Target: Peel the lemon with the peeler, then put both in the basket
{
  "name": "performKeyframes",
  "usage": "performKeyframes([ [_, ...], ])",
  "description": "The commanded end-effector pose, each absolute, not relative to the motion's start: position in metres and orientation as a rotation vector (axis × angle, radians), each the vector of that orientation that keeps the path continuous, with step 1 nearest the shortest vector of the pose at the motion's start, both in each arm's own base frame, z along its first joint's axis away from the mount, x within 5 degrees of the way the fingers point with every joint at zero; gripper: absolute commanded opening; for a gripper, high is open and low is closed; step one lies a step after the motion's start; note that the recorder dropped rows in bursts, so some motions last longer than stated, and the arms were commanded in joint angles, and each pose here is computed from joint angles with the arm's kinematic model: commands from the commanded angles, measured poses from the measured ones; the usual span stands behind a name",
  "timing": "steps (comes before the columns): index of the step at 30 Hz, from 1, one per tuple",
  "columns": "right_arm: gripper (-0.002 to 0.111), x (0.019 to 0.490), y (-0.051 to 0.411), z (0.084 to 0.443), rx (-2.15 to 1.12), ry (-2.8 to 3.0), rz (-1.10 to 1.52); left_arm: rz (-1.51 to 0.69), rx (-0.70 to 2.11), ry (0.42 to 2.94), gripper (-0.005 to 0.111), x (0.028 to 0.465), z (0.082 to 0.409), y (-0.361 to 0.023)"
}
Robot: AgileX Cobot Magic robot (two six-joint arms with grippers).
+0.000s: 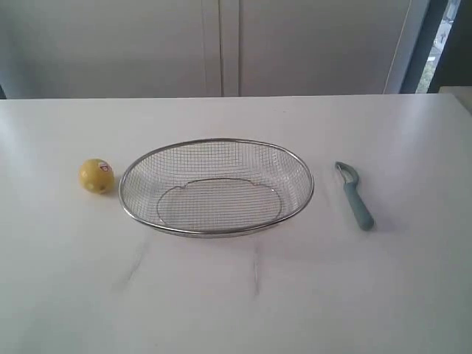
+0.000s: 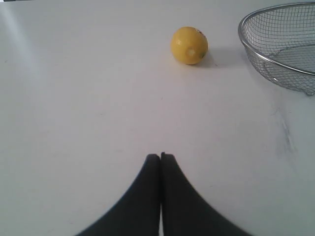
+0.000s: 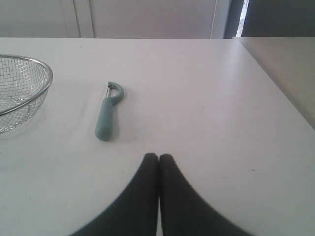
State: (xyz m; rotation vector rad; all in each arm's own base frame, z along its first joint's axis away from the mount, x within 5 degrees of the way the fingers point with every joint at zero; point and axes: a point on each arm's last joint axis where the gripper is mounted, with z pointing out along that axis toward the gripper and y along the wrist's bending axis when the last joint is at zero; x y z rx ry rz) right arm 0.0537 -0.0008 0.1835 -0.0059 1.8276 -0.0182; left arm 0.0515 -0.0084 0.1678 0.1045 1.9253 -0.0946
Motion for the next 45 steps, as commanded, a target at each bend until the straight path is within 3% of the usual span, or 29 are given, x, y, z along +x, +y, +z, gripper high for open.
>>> performKeyframes([
  [1, 0.0, 0.054, -0.001, 0.183, -0.006, 1.823, -0.03, -0.105, 0.106, 1.927, 0.0, 0.051, 0.167, -0.009],
  [31, 0.0, 0.054, -0.001, 0.184, -0.006, 1.807, -0.03, -0.102, 0.11, 1.927, 0.0, 0.051, 0.167, -0.009],
  [45, 0.0, 0.056, -0.001, 0.215, 0.001, 1.464, -0.014, -0.102, 0.11, 1.927, 0.0, 0.051, 0.167, -0.009],
])
